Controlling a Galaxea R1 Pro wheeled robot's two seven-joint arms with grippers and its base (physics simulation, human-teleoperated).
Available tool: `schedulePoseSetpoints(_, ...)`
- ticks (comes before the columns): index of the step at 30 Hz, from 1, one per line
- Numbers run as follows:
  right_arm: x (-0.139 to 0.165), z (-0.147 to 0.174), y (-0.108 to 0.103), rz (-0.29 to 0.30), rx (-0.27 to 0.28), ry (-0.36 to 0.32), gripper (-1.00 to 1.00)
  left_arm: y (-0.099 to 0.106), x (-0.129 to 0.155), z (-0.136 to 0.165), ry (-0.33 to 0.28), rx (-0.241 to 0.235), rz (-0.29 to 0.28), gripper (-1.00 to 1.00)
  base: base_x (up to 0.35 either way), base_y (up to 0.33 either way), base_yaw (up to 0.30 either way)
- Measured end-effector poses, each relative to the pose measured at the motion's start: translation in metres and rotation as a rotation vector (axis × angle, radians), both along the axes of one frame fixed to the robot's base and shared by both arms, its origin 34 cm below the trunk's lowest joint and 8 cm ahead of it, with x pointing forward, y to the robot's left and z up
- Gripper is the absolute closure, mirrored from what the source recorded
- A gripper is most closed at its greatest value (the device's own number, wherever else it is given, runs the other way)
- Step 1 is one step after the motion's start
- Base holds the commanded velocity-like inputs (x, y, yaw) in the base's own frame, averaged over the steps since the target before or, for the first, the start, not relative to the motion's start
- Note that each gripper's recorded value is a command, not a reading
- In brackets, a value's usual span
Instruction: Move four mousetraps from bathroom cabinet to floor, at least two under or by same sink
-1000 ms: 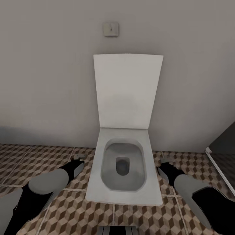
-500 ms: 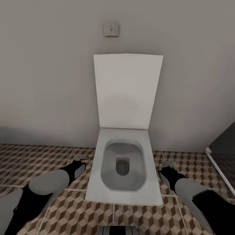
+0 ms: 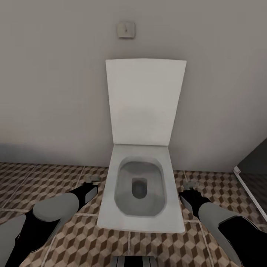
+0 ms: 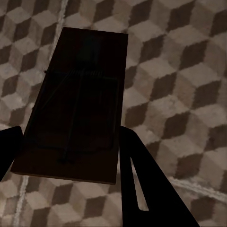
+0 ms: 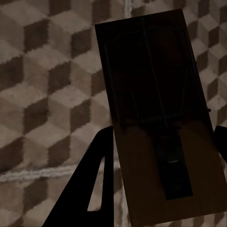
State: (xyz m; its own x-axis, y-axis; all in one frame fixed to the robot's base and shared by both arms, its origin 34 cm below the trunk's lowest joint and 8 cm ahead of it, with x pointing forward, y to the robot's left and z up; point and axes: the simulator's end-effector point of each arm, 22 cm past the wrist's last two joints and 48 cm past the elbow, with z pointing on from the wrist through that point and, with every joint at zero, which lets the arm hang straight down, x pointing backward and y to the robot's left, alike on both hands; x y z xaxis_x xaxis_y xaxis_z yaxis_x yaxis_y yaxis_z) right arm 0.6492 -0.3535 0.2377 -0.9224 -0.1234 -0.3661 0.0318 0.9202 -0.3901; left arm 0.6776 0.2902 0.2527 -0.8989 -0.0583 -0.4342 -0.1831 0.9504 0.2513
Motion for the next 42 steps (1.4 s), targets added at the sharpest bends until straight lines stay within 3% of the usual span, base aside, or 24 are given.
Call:
schedulePoseSetpoints(14, -0.005, -0.012, -0.002, -0.001, -0.001, 0.019, 1.00, -0.003, -0.008, -0.015, 0.028, -0.007, -0.005, 1.00, 0.005, 0.000, -0.004)
schedulePoseSetpoints(26, -0.010, -0.021, -0.005, -0.002, -0.003, 0.034, 1.00, -0.004, -0.013, -0.026, 0.047, -0.007, -0.006, 1.00, 0.089, 0.000, -0.137)
schedulePoseSetpoints(35, -0.014, -0.029, -0.003, -0.001, -0.001, 0.048, 1.00, 0.026, -0.018, -0.031, 0.060, 0.028, 0.011, 1.00, 0.105, 0.000, -0.140)
schedulePoseSetpoints(42, -0.014, -0.030, -0.001, 0.000, 0.001, 0.049, 1.00, 0.029, -0.018, -0.032, 0.060, 0.029, 0.019, 1.00, 0.015, 0.000, -0.016)
